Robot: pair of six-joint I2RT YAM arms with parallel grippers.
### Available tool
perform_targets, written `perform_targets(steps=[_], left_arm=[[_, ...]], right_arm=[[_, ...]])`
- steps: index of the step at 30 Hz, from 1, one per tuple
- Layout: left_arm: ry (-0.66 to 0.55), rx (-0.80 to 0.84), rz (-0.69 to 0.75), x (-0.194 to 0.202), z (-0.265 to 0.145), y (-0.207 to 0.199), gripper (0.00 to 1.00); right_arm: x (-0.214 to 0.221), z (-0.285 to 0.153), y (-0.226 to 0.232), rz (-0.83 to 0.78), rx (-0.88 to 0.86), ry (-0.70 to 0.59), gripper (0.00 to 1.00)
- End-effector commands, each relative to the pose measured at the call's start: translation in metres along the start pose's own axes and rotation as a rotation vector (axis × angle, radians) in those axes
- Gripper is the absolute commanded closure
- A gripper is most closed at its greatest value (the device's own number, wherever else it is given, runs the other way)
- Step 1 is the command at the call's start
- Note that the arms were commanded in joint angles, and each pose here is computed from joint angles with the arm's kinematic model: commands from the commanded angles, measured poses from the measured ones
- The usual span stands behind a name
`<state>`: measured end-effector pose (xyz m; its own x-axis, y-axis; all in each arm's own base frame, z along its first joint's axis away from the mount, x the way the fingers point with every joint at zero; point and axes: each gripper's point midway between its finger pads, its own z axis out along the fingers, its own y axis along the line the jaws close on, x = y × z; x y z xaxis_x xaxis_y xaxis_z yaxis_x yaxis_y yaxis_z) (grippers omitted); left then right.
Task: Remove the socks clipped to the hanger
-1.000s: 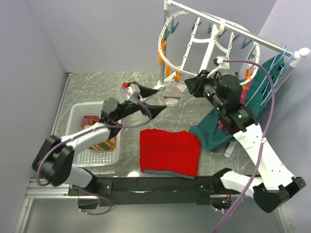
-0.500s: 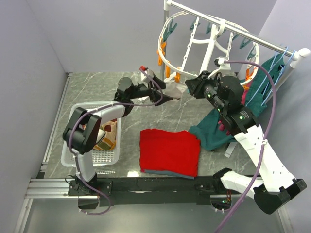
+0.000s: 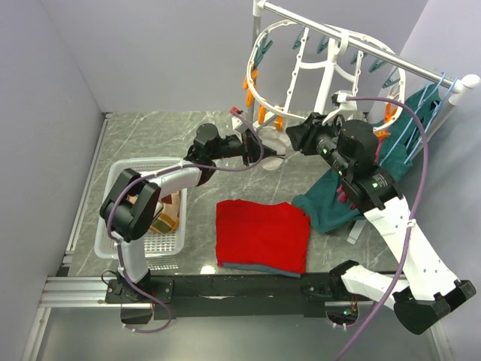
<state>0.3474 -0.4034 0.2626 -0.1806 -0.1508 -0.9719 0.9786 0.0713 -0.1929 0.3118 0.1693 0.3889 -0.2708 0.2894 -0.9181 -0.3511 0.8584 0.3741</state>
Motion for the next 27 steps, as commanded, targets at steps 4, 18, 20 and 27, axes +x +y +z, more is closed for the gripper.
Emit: perform_targets(steps=[4,18,20,27], left_arm=[[-0.008,-0.033,0.061,-0.032,0.010,-0.044,0.97],[-0.028,0.066,-0.017,-0.043,0.008,-0.127,0.98],[-0.037,0.099,-0.030,-0.050,0.009,-0.139,0.97],[-0.074,0.216,-0.110,-0.072,0.008,-0.178,0.96]], right_arm=[[0.041,-0.022,-0.003,-0.024,-0.010,0.162,0.33],[0.044,-0.079,0.009,0.002,-0.094,0.154,0.09],[0.035,-0.085,0.017,0.015,-0.123,0.128,0.08],[0.012,-0.084,0.035,0.055,-0.187,0.085,0.07]])
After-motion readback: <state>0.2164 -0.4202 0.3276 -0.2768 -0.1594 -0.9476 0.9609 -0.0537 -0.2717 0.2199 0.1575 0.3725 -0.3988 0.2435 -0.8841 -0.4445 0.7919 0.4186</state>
